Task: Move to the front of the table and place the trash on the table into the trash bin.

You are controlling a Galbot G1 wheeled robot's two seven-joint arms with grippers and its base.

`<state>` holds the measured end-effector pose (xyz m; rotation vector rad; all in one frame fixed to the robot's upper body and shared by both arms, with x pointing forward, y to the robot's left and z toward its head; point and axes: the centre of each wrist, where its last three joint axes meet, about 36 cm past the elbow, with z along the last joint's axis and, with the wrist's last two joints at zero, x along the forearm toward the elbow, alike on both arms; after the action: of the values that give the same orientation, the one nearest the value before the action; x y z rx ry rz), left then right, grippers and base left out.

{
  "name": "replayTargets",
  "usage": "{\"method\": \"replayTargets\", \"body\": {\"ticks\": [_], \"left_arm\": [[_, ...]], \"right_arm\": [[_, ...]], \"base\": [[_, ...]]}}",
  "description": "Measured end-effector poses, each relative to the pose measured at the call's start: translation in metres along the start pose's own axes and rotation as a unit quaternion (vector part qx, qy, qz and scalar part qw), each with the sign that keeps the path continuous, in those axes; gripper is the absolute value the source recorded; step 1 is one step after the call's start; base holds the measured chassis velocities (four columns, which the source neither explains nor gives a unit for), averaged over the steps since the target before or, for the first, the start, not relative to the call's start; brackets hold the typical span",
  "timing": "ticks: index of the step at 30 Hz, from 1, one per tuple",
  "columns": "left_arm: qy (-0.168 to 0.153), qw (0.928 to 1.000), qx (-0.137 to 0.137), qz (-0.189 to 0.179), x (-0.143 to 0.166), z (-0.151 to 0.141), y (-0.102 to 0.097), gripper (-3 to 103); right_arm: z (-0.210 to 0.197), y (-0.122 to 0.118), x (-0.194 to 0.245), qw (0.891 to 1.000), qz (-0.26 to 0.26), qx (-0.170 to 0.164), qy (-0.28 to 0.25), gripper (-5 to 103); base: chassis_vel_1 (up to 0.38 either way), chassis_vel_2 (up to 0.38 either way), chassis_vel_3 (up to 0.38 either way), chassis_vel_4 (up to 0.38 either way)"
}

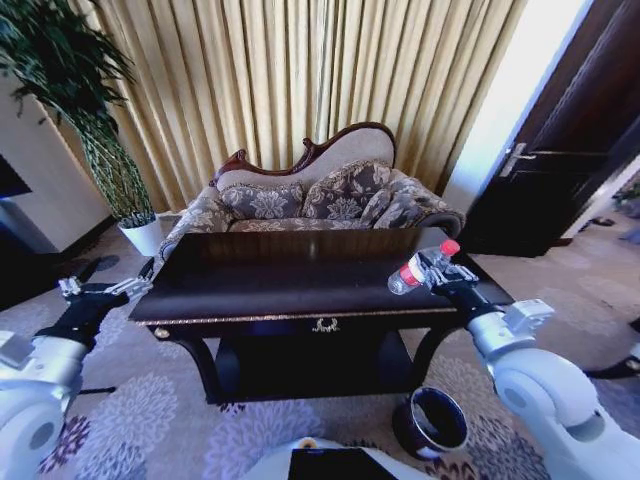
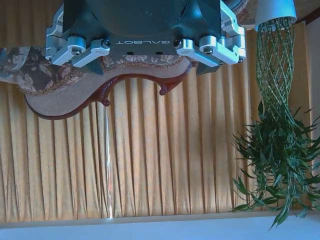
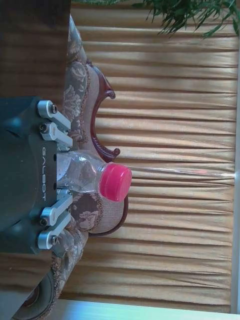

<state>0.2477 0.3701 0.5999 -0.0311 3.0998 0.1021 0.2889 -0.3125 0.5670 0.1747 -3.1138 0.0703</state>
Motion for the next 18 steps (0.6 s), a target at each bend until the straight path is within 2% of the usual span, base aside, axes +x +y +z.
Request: {"method": "replayTargets", "body": {"ticks": [7,15,18], "left_arm": [[0.003,1.0,0.004,0.003,-0.001,0.003,-0.002,100],[0.007,1.0,0.007,0.002,-0.003,0.008,-0.004,100],[0.008,0.9999,0.01,0.0,-0.002,0.01,-0.005,100]], "right_arm": [[0.004,0.004,0.0,1.0,-0.001,-0.001,-0.003,28],[0.019,0.008,-0.001,1.0,0.001,-0.004,-0.011,28],[0.033,0.008,0.005,1.0,0.021,-0.008,0.008,28]], "base": [[0.158,-0.145,-0.145,0.159],[0.054,-0.044,-0.061,0.047],[0.0,0.0,0.0,0.0]]}}
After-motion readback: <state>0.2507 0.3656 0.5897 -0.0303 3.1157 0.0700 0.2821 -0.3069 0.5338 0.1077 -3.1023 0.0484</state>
